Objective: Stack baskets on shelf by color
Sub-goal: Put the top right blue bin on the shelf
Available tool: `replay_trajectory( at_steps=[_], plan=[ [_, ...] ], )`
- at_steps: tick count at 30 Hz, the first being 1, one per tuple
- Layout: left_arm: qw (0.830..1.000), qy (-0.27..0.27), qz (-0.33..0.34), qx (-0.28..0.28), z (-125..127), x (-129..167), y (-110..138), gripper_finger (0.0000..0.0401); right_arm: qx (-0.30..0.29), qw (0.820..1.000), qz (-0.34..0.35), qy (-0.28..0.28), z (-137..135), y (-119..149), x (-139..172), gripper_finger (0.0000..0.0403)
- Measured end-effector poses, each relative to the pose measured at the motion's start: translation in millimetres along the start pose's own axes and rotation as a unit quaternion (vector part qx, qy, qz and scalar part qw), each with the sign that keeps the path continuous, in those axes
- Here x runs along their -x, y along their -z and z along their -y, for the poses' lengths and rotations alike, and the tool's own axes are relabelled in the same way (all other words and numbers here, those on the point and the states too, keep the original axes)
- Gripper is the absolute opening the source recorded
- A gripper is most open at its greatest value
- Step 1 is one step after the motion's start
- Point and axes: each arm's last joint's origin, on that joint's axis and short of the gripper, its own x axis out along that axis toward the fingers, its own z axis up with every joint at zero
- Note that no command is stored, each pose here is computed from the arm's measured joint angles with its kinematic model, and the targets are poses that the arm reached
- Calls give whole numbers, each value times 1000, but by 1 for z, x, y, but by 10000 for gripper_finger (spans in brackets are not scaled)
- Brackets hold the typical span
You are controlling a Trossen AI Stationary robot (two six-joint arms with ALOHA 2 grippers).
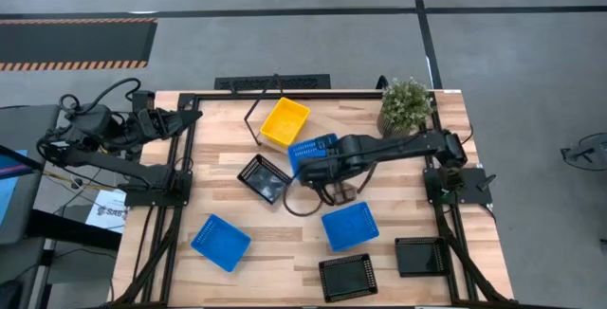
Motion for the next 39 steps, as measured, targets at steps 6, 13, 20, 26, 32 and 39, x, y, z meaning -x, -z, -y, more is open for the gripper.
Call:
replay_trajectory(
  at_steps=[6, 13, 20, 26, 32, 39],
  plan=[
    [1000, -5, -1, -3, -1, 0, 0, 238, 145, 987, -58, 24, 10, 8, -19, 10],
    [999, -39, -9, -22, -8, 0, 3, 238, 207, 972, -102, 33, 28, 17, -47, 5],
    [999, -46, 3, -14, -8, 0, 3, 238, 241, 965, -97, 27, 30, 17, -68, 7],
    [999, -50, 10, -13, -8, 0, 2, 238, 245, 963, -113, 11, 27, 22, -82, 14],
    [999, -52, 14, -7, -8, 0, 2, 238, 239, 964, -117, -1, 26, 26, -94, 39],
    [999, -52, 15, -7, -8, 0, 2, 238, 226, 967, -118, 1, 33, 28, -97, 73]
  ],
)
